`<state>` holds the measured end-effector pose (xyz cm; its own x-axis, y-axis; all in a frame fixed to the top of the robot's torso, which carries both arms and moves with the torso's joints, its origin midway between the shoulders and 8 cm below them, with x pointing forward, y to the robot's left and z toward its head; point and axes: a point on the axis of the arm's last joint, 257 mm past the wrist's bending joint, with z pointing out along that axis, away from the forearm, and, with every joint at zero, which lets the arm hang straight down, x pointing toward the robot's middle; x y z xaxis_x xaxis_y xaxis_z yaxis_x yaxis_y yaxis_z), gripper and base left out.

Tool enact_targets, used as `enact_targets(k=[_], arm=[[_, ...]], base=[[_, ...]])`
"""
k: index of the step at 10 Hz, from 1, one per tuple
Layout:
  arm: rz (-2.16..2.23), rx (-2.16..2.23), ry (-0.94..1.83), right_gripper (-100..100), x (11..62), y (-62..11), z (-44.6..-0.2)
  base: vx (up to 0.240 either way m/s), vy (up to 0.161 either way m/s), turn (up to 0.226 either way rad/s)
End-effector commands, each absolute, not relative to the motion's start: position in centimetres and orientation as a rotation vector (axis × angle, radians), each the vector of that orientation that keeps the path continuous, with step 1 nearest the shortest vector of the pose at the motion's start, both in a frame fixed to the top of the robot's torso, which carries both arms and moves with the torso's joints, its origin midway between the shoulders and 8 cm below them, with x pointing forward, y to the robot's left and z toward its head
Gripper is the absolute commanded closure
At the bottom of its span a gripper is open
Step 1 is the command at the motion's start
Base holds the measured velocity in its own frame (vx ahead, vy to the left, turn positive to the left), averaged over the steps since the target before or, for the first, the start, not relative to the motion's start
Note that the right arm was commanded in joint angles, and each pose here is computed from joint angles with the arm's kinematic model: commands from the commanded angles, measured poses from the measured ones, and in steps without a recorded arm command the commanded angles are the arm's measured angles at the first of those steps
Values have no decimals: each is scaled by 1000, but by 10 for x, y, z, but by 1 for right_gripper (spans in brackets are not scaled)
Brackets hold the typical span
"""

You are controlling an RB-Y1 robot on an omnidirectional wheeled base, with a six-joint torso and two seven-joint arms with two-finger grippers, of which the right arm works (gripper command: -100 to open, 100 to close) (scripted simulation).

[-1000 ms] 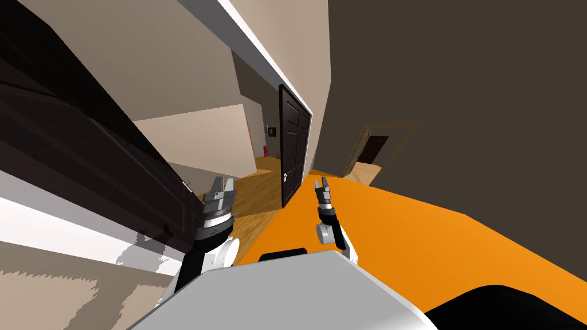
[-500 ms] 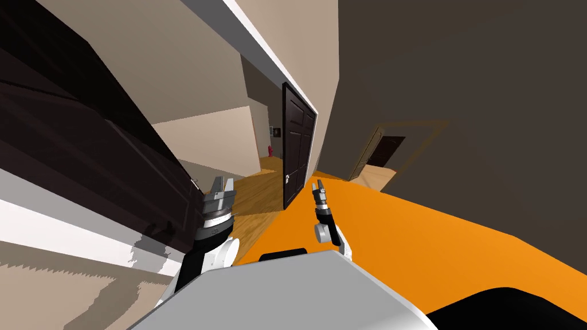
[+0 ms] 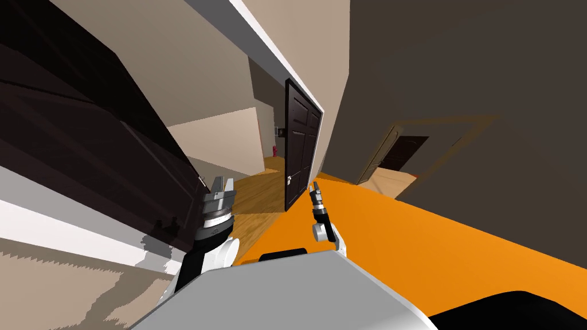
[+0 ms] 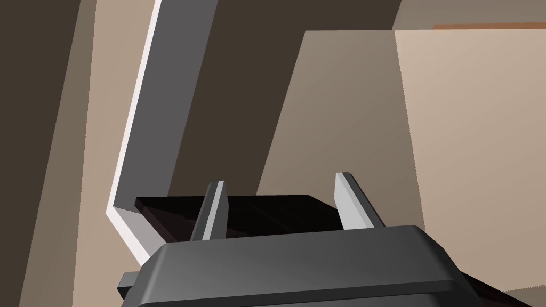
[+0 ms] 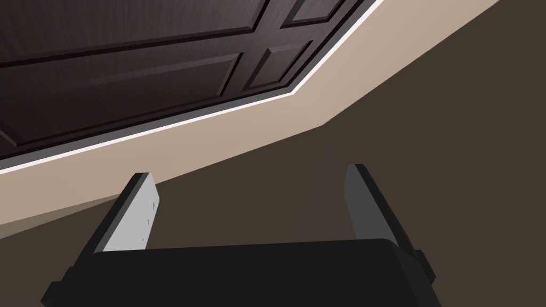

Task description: Push the door open

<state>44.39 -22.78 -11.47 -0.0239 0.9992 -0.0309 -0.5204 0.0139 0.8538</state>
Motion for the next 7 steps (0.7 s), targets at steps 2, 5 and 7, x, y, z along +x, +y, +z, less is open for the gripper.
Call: enact_targets(k=[2,5,7], arm=[[1425,791,870,-100,452,-223,-138],[1426,816,914,-100,463,-217,-163],[1424,835,945,-100,469,-213,-181]], base=[[79,-83,157],[67,-98,152],[63,-95,167]])
